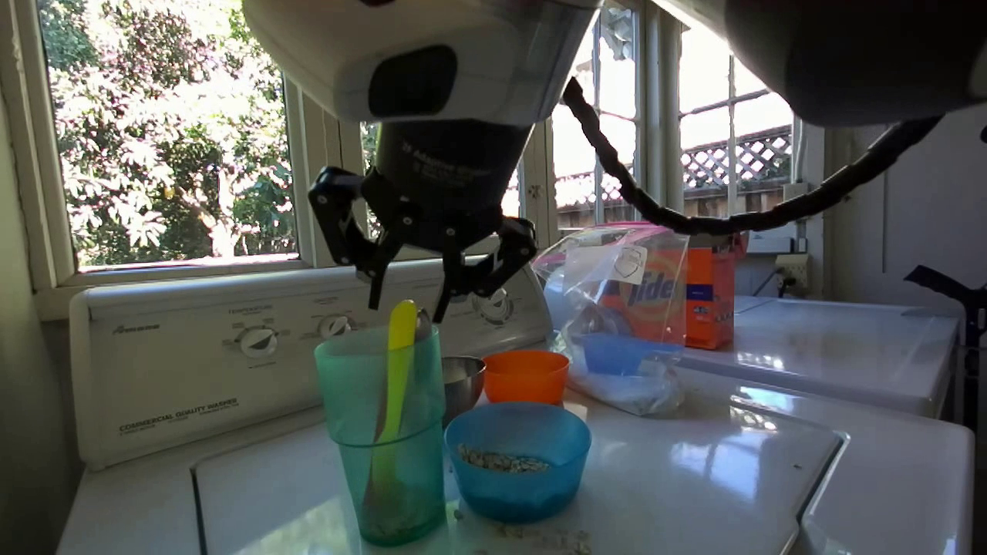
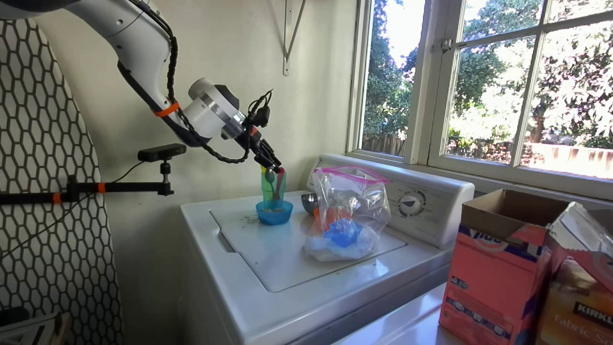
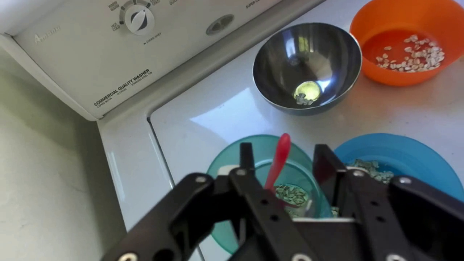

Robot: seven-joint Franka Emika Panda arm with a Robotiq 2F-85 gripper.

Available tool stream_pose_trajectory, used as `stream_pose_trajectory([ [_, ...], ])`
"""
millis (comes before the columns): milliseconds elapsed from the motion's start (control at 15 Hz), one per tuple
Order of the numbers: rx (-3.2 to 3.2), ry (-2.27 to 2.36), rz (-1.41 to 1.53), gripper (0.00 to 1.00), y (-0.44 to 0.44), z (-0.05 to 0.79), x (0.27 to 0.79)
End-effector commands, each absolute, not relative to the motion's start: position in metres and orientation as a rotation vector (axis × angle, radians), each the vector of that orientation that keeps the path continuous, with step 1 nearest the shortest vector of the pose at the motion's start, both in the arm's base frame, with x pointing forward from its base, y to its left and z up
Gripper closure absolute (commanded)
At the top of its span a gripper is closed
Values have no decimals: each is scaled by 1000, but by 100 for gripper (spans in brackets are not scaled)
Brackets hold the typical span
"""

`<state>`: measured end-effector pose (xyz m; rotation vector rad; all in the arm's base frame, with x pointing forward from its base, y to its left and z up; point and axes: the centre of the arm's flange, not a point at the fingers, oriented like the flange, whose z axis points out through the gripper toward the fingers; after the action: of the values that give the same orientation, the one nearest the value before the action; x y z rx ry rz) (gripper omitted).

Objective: Put the scoop inside the blue cup and then pour the contents in the orange bowl into the blue bowl

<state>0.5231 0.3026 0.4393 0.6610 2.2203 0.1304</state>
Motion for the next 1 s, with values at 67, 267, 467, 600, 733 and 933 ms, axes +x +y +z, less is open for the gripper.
stream_pose_trajectory([
  [67,826,2212,211,13,282,495,530],
  [267,1051,2115,235,0,254,517,538],
  [467,1250,2094,198,0,215,500,551],
  [600,1368,2122,247,0,191,474,559],
  [733,1507,2065,282,0,169,447,570],
  [933,1700,1958,305,0,136,409,589],
])
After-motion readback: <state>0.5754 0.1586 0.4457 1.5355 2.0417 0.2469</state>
